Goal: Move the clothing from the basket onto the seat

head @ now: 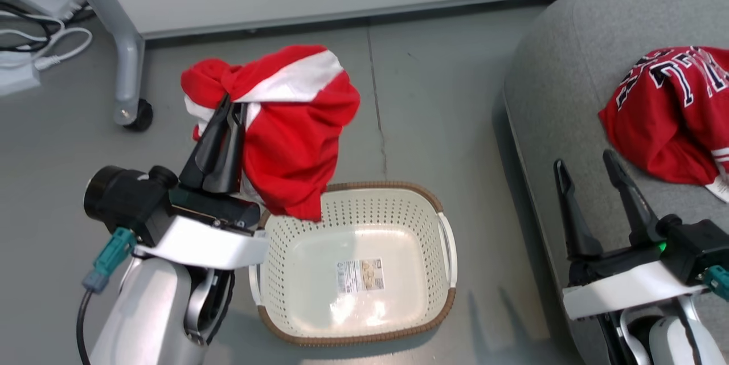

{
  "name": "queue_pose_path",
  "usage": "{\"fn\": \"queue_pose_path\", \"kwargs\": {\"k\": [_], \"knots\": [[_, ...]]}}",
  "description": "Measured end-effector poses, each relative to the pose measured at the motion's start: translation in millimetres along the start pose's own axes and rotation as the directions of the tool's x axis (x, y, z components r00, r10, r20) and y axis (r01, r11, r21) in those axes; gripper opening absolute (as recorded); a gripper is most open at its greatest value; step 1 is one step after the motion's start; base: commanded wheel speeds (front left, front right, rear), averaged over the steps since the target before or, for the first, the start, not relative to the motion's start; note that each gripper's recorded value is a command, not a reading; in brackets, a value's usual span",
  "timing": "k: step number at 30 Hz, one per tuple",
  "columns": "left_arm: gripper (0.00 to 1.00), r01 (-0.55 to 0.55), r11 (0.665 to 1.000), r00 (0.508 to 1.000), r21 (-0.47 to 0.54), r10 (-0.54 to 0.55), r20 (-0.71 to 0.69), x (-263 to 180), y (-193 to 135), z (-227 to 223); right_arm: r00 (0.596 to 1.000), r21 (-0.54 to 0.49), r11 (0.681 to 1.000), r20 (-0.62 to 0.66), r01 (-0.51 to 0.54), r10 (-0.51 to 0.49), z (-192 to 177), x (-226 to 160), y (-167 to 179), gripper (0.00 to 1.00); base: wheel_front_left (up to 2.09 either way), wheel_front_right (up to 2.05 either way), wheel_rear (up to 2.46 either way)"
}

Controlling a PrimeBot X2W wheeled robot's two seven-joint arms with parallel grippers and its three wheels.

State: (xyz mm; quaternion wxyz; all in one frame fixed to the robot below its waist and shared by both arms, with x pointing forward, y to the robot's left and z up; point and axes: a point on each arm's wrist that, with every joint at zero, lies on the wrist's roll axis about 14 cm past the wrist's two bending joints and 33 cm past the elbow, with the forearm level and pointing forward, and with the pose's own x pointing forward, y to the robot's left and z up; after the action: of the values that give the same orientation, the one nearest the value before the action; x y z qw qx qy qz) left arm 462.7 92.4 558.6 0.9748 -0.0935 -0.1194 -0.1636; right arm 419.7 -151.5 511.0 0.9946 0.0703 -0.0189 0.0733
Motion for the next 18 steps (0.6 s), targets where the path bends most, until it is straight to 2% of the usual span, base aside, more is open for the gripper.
{"fn": "queue_pose_path", "kwargs": {"k": [9, 18], "knots": [[0.0, 0.035, 0.999, 0.997, 0.009, -0.035, 0.069, -27.1, -24.4, 39.8, 1.0, 0.008, 1.0, 0.005, -0.004, 0.004, 11.7, -27.2, 7.1, 1.0, 0.0, 0.0, 0.0], [0.0, 0.079, 0.997, 0.993, -0.012, -0.078, 0.09, -48.2, -47.7, 57.7, 1.0, 0.011, 1.0, 0.003, 0.003, -0.004, 18.3, -53.2, 9.0, 1.0, 0.0, 0.0, 0.0]]}}
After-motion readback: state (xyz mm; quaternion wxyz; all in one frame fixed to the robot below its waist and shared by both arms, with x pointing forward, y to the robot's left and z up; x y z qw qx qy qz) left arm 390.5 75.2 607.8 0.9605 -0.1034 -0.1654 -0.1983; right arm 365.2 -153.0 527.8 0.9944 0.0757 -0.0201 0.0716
